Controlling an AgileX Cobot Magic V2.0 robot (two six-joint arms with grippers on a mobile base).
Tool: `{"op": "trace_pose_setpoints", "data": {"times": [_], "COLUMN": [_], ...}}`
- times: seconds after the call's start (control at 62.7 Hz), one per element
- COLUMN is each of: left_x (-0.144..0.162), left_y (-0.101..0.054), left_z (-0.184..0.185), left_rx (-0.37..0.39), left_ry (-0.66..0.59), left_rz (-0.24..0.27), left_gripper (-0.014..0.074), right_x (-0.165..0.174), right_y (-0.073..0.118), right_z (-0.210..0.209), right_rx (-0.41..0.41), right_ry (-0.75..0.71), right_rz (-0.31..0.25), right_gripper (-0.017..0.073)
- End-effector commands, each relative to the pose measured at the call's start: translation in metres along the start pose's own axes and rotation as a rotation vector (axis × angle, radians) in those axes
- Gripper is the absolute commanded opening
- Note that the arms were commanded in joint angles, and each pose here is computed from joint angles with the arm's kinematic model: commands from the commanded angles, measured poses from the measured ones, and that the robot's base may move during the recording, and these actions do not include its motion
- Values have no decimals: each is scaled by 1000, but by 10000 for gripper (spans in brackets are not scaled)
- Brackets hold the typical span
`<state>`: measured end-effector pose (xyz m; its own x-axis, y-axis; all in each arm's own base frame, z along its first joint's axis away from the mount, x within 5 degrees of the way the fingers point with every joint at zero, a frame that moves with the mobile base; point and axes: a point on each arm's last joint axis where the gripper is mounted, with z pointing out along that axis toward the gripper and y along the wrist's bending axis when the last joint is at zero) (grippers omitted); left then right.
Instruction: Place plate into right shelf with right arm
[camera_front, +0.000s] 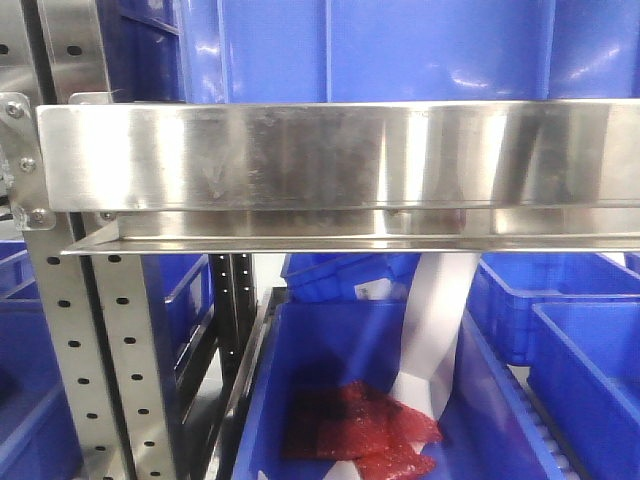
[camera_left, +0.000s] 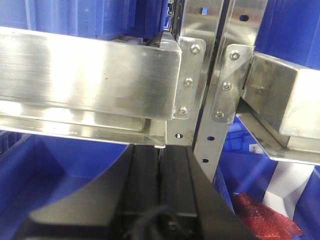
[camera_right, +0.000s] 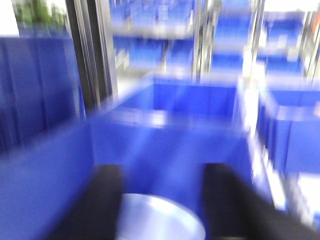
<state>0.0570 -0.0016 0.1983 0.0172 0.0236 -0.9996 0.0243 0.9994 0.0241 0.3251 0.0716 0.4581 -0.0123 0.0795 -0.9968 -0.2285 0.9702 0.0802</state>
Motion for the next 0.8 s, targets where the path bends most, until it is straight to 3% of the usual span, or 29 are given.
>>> {"op": "trace_pose_setpoints", "data": {"times": [0.0, 0.08, 0.128, 0.239, 0.415, 0.782], "left_x": [-5, -5, -5, -5, -5, -5], "left_y": [1, 1, 1, 1, 1, 1], "left_z": [-1, -1, -1, -1, -1, -1], "left_rx": [-12, -12, -12, -12, -12, -12], "left_ry": [-89, -89, -89, -89, -89, -89], "left_rz": [-15, -15, -15, -15, -15, -15], "left_gripper": [-128, -128, -128, -128, -128, -128], "right_x": [-45, -50, -50, -47, -25, 84], "right_y": [1, 3, 4, 5, 2, -7], "right_z": [-31, -41, -49, -63, -97, -197], "right_rx": [5, -3, -11, -18, 6, 33], "right_ry": [-201, -181, -139, -93, -146, -161], "right_rz": [-5, -3, -5, -9, -46, -58], "right_gripper": [207, 30, 69, 50, 51, 51]}}
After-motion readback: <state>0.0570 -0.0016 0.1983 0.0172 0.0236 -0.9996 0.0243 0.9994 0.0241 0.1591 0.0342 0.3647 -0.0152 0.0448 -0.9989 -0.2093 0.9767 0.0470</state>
